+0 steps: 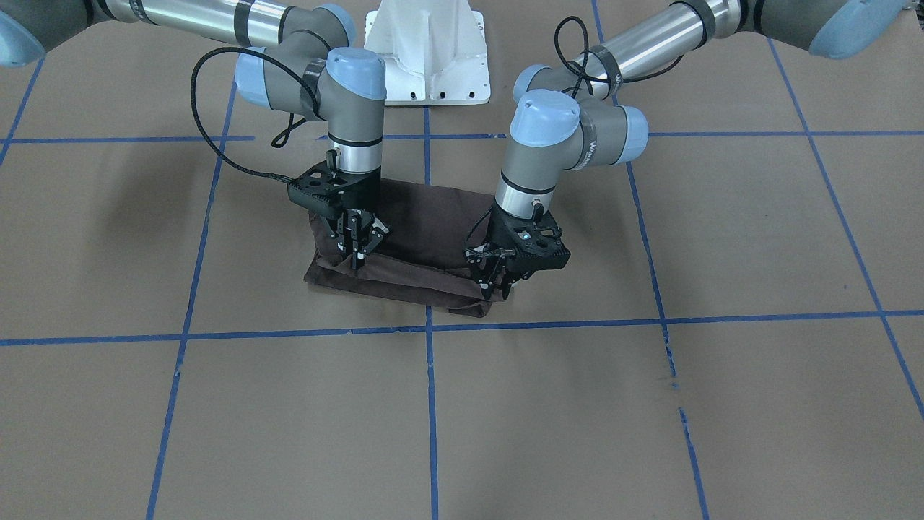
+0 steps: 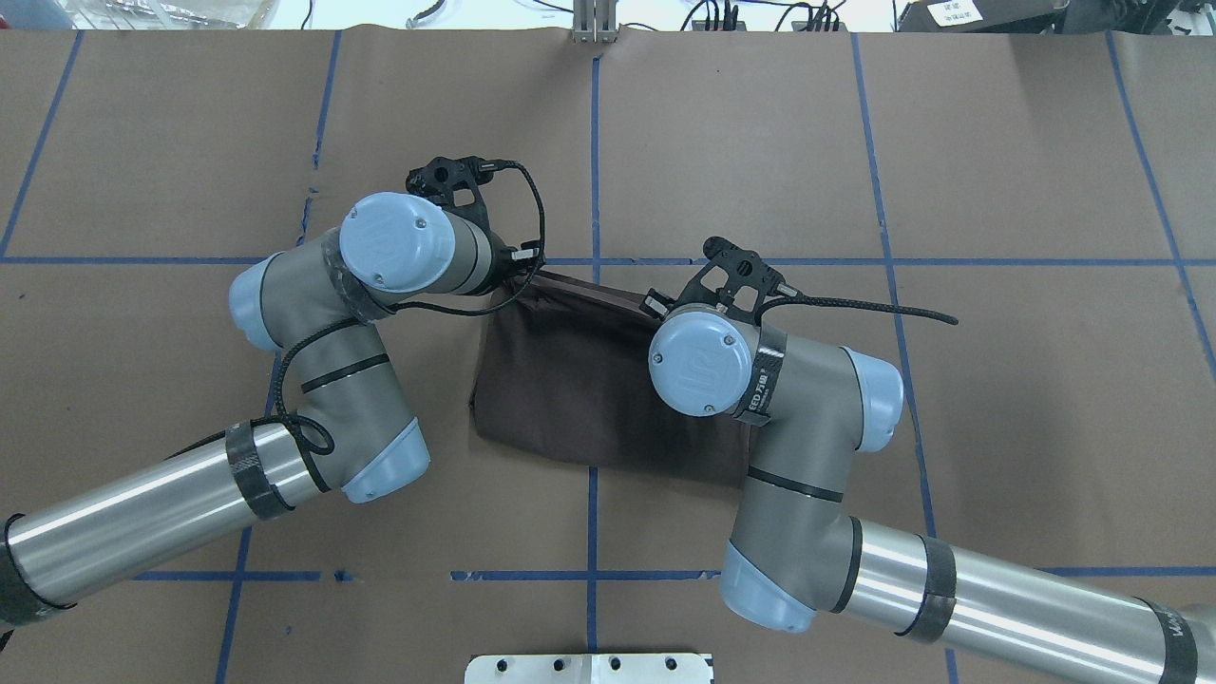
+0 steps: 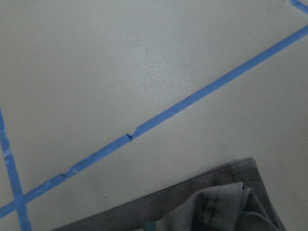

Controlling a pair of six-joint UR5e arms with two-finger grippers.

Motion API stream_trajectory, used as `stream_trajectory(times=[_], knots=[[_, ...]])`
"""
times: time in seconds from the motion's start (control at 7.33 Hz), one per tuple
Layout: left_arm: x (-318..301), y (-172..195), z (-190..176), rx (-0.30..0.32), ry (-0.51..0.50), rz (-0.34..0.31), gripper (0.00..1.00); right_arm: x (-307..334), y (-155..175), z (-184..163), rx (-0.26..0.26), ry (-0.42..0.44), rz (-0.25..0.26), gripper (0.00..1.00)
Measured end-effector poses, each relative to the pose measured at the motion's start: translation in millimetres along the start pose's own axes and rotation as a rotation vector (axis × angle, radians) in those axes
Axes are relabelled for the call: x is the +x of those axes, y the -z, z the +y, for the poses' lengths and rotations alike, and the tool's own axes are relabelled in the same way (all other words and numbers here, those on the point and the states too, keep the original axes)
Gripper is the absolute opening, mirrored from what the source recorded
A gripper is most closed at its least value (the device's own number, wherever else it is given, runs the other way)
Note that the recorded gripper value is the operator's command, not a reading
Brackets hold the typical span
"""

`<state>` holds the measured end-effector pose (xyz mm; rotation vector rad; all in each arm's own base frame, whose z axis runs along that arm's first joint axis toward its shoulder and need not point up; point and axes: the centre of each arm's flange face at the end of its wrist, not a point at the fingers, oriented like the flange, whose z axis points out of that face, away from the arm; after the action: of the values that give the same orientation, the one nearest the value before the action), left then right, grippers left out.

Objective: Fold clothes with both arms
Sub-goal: 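Lay the edge onto the far half and open both grippers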

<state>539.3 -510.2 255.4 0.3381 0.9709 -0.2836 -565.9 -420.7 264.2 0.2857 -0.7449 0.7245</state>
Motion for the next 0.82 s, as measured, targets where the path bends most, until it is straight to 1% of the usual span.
stream_trajectory(times=[0.14, 0.27, 0.41, 0.55, 0.68, 0.82], knots=[[-18.7, 12.5, -10.6, 0.002, -0.067, 0.009, 1.00, -3.5, 8.8, -2.3, -0.026, 0.055, -0.015, 1.00], [-41.0, 26.4, -18.4, -0.007, -0.126, 0.018, 1.00, -8.4, 21.1, 2.4, -0.052, 0.108, -0.041, 1.00], [-53.6, 34.3, -20.2, -0.018, -0.150, 0.025, 1.00, -11.0, 28.9, 17.3, -0.071, 0.160, -0.059, 1.00], [-58.7, 37.5, -20.2, -0.023, -0.157, 0.028, 1.00, -9.4, 28.9, 35.2, -0.074, 0.229, -0.062, 1.00], [-60.1, 38.6, -19.6, -0.026, -0.157, 0.030, 1.00, -5.6, 20.3, 47.6, -0.062, 0.309, -0.048, 1.00], [-61.2, 38.7, -19.3, -0.027, -0.153, 0.030, 1.00, -2.0, 7.2, 49.1, -0.046, 0.375, -0.025, 1.00]])
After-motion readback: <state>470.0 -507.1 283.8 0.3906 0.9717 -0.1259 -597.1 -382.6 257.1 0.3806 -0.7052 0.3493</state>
